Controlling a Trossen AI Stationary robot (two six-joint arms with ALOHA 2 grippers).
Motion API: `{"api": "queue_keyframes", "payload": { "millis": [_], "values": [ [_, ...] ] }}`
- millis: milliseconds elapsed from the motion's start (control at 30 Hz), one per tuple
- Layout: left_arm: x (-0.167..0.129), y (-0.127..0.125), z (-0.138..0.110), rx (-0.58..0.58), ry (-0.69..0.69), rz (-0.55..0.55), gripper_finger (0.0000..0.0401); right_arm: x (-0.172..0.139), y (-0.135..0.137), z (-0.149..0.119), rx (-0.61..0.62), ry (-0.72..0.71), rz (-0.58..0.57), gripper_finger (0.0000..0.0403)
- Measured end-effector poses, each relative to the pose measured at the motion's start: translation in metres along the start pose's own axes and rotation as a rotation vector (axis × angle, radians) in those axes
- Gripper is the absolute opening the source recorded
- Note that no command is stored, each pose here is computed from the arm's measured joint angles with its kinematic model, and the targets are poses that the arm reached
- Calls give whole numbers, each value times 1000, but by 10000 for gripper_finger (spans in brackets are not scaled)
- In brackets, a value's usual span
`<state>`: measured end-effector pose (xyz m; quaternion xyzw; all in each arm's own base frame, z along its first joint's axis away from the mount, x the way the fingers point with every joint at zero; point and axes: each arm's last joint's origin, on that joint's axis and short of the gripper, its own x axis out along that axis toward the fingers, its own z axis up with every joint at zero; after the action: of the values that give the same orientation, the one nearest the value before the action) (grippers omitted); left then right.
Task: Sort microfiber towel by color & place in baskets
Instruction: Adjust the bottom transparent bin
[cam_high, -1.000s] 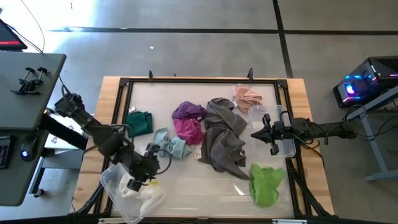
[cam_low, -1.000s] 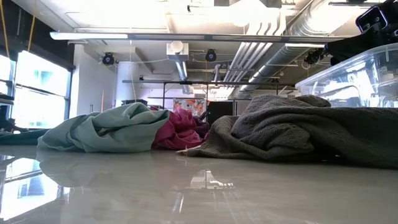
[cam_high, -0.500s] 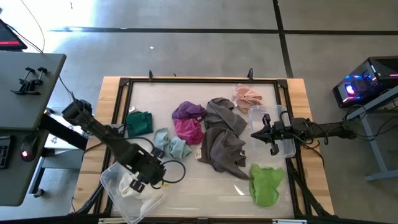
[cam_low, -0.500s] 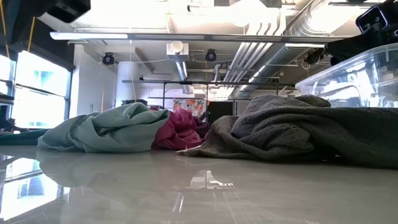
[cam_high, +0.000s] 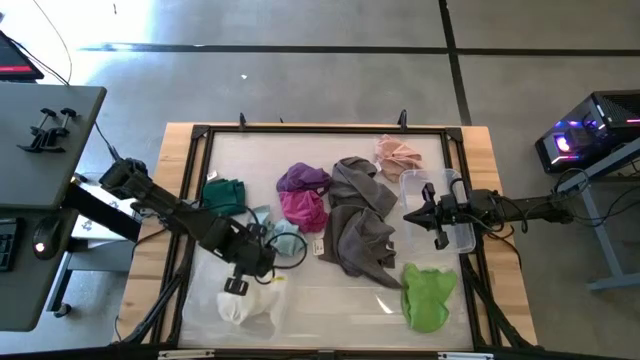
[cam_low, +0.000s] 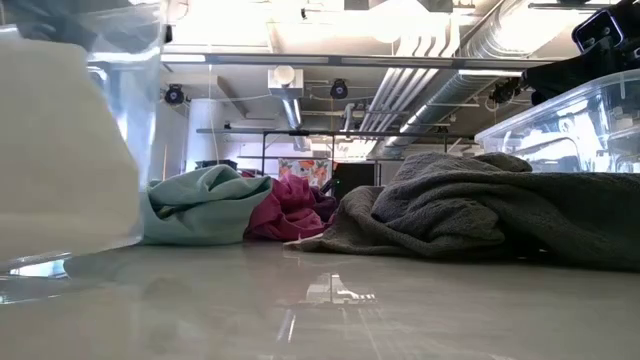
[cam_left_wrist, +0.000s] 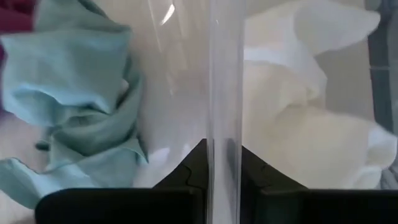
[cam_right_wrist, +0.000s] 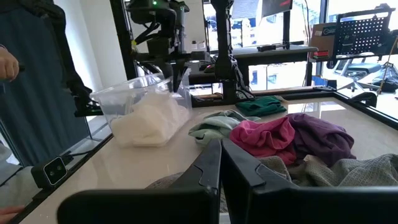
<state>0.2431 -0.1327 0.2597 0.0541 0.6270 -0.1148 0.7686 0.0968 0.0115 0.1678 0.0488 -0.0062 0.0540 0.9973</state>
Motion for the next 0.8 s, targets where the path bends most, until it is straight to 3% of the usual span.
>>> {"api": "queue_keyframes", "payload": {
  "millis": [267, 533, 800],
  "values": [
    [1, 2, -16, -41, 122, 4, 10, 0, 0, 0, 0, 0, 0, 0],
    [2, 12, -38, -166, 65, 0, 65, 0, 0, 0, 0, 0, -1, 0],
    [-20, 15, -53, -269, -13, -28, 117, 0, 0, 0, 0, 0, 0, 0]
  ]
}}
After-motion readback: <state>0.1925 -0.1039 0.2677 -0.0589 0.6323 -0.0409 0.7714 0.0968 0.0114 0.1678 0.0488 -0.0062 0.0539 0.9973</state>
